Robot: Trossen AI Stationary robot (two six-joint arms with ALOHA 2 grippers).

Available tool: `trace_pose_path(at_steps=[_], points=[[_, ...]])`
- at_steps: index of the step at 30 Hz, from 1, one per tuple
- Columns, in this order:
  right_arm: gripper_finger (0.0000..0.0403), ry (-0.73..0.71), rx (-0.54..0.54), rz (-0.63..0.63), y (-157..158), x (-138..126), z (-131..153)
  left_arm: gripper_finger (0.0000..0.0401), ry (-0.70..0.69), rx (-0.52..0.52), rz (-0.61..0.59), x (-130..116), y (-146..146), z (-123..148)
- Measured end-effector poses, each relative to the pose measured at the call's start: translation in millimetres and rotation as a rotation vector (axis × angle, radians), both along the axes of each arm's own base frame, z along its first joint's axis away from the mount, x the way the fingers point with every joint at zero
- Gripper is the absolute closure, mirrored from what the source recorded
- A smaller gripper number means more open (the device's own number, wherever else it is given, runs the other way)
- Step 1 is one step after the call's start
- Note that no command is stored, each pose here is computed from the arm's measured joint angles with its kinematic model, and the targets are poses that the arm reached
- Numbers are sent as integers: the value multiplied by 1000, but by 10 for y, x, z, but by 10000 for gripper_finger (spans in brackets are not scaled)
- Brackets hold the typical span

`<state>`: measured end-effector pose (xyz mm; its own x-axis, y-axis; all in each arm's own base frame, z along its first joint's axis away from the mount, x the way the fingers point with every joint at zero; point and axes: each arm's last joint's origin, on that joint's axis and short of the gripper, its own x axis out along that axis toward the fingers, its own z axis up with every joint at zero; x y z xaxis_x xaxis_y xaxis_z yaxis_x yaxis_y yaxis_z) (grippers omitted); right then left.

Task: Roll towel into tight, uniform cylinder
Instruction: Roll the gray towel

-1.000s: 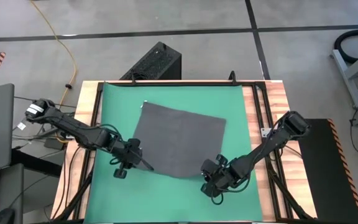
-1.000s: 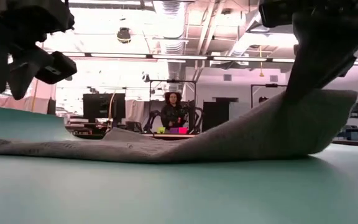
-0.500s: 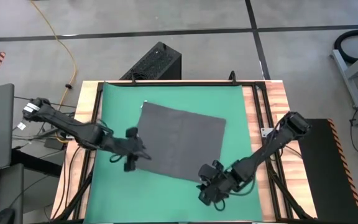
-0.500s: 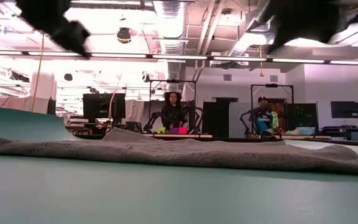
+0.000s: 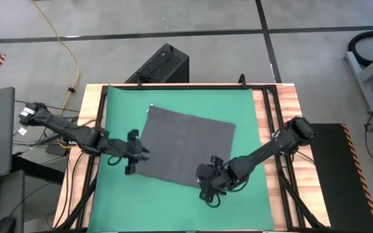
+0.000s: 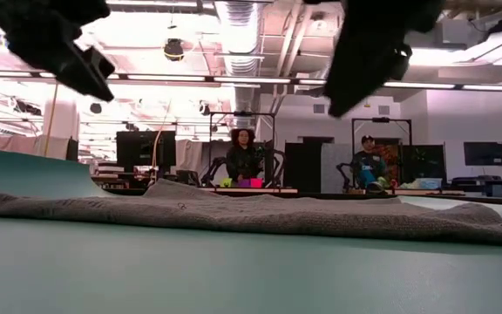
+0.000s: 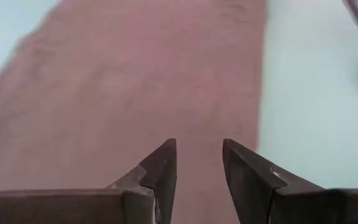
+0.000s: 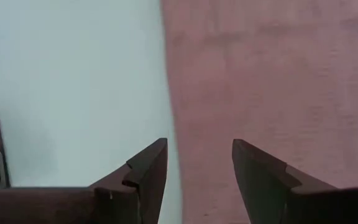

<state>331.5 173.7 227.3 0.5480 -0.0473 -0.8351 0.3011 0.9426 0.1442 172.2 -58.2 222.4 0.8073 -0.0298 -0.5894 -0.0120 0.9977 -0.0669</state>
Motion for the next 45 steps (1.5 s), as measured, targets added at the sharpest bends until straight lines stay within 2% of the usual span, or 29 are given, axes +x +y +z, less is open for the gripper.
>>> trace_pose_path(at_steps=[4,9,13,15,17,20,26,29,35,39,45], points=[[198,78,-32,41,101,38,-243,282,2,22,-1,103,-102,-189],[199,136,-28,3,179,49,-467,282,-50,40,-16,300,-193,-271],[207,149,-16,-15,262,-3,-518,282,-65,48,-27,431,-251,-377],[212,166,-22,-15,299,-43,-538,282,-100,20,-46,513,-301,-418],[215,169,-24,-6,339,-74,-540,283,-157,-5,-95,602,-385,-456],[218,166,-4,-32,380,-98,-542,283,-207,12,-163,712,-509,-584],[221,158,19,-49,453,-140,-540,284,-237,30,-144,838,-551,-791],[221,155,28,-55,476,-153,-539,297,-244,31,-151,890,-580,-915],[221,165,19,-49,507,-176,-492,347,-157,51,-156,994,-631,-1163],[221,204,-15,-53,483,-206,-476,369,-145,47,-168,1020,-638,-1195],[221,238,-44,-52,467,-245,-484,382,-119,43,-173,1008,-635,-1218]])
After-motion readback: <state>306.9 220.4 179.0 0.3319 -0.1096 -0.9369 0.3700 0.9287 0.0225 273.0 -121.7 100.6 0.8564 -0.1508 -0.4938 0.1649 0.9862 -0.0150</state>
